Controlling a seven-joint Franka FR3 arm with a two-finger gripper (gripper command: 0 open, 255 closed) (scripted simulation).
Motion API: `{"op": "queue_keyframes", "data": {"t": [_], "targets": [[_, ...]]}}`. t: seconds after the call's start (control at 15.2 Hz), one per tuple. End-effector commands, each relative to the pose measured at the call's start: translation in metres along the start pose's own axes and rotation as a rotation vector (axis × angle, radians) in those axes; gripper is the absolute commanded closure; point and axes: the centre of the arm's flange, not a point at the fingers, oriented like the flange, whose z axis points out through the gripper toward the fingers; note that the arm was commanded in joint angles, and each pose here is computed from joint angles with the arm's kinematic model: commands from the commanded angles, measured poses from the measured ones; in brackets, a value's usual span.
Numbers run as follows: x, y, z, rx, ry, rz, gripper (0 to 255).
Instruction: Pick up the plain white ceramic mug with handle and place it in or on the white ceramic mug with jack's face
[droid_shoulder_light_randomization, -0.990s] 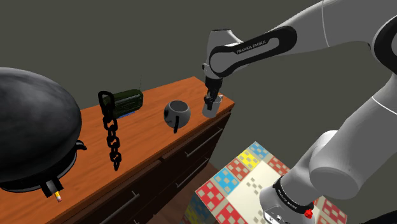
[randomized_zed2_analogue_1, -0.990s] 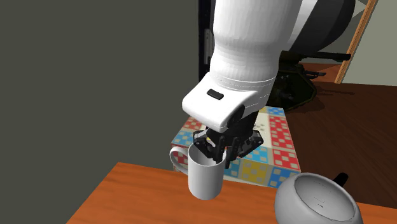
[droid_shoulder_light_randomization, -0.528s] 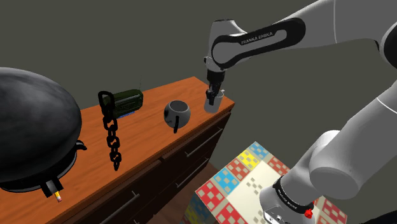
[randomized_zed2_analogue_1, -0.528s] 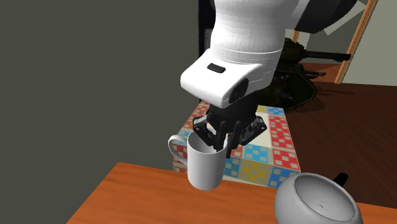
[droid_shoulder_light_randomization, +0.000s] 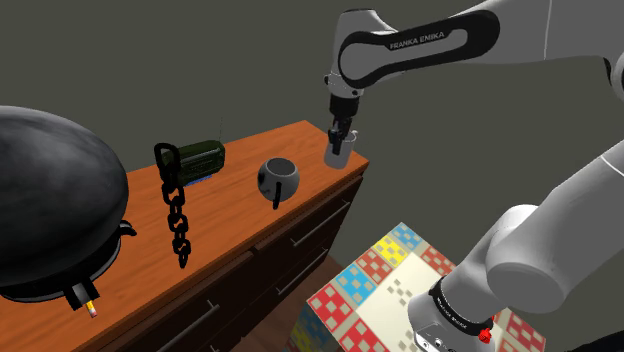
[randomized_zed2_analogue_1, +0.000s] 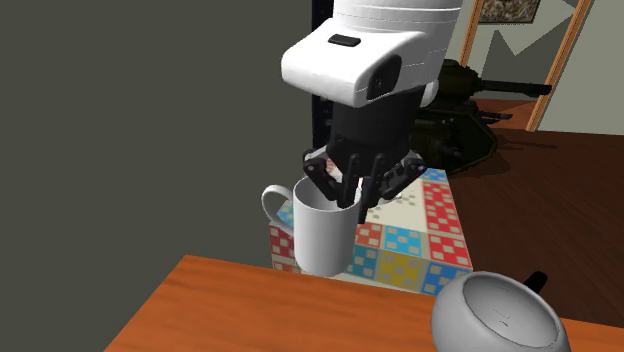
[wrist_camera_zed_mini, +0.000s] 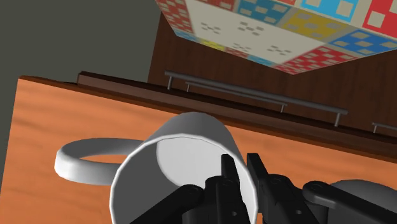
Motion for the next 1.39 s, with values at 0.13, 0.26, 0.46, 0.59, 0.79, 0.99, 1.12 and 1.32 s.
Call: {"op": "queue_keyframes", "data": {"t": [0.13,0.26,0.46,0.59,0.79,0.99,1.12,1.32], "targets": [[-0.003,0.001,-0.022,0.0,-0.001,0.0,255],[-0.005,0.001,-0.032,0.0,-0.001,0.0,255],[-0.008,0.001,-0.048,0.0,-0.001,0.0,255],[-0.01,0.002,-0.058,0.0,-0.001,0.0,255],[-0.012,0.002,-0.074,0.0,-0.001,0.0,255],[-0.015,0.002,-0.089,0.0,-0.001,0.0,255],[-0.016,0.003,-0.097,0.0,-0.001,0.0,255],[-0.001,-0.033,-0.106,0.0,-0.001,0.0,255]]}}
